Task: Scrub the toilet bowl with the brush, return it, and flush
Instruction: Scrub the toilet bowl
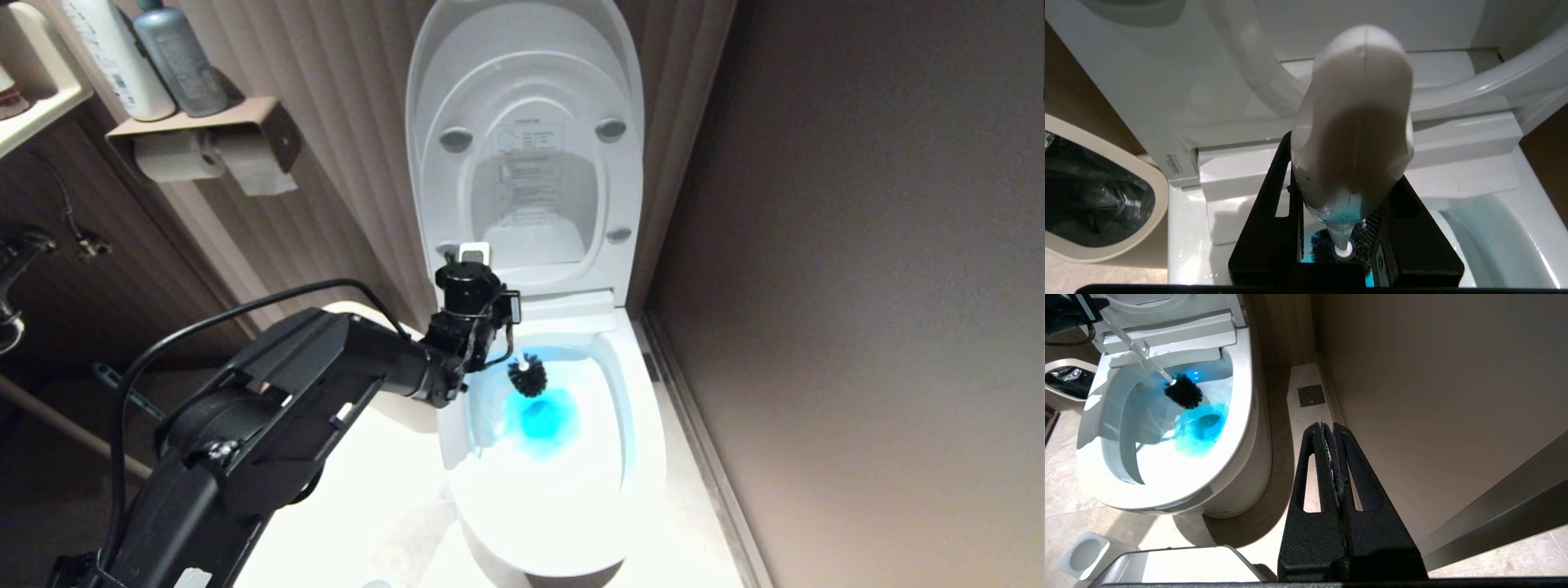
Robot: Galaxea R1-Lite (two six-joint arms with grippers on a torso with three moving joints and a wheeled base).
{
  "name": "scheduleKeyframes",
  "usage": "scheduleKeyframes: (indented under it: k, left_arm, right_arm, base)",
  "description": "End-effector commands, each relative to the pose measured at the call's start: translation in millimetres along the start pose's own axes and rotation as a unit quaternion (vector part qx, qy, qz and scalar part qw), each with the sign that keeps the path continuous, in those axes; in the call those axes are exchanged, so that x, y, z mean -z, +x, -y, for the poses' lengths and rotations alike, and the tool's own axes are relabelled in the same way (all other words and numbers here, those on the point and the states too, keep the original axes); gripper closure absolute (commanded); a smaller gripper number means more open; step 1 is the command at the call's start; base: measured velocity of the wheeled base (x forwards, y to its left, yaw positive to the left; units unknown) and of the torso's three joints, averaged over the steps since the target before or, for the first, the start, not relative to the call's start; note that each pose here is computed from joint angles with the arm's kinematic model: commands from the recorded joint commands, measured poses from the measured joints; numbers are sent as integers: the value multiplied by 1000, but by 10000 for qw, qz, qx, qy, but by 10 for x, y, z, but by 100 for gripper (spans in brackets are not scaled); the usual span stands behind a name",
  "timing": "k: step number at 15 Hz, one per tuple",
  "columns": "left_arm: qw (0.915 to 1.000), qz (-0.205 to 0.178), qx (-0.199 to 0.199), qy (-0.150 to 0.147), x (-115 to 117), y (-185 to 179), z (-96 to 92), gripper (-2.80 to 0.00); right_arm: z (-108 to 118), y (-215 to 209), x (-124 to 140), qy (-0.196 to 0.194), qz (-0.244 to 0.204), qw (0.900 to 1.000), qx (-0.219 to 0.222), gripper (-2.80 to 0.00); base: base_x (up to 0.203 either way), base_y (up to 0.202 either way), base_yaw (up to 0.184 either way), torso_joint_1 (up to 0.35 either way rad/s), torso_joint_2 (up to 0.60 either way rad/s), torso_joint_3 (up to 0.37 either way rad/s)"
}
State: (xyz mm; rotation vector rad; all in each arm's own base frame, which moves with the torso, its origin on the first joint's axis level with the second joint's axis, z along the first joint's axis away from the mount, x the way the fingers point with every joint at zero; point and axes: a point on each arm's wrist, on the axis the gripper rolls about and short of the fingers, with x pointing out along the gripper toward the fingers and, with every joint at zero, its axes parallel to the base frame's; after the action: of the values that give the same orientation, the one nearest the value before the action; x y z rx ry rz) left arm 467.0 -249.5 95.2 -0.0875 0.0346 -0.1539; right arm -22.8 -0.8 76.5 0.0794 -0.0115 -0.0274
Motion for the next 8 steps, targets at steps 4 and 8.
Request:
scheduleKeyframes:
  k: [4, 8]
  left_arm:
    - [9999, 8, 117, -7, 218, 44, 249, 0]
    - [9994, -29, 340, 7, 308, 11, 513, 0]
  right_arm:
    - [0, 0, 1, 3, -6, 10000, -1, 0]
    - [0, 0, 0, 3, 1, 10000, -1, 0]
  base:
    - [0, 0, 0, 0, 0, 0]
    - [0, 0, 0, 0, 0, 0]
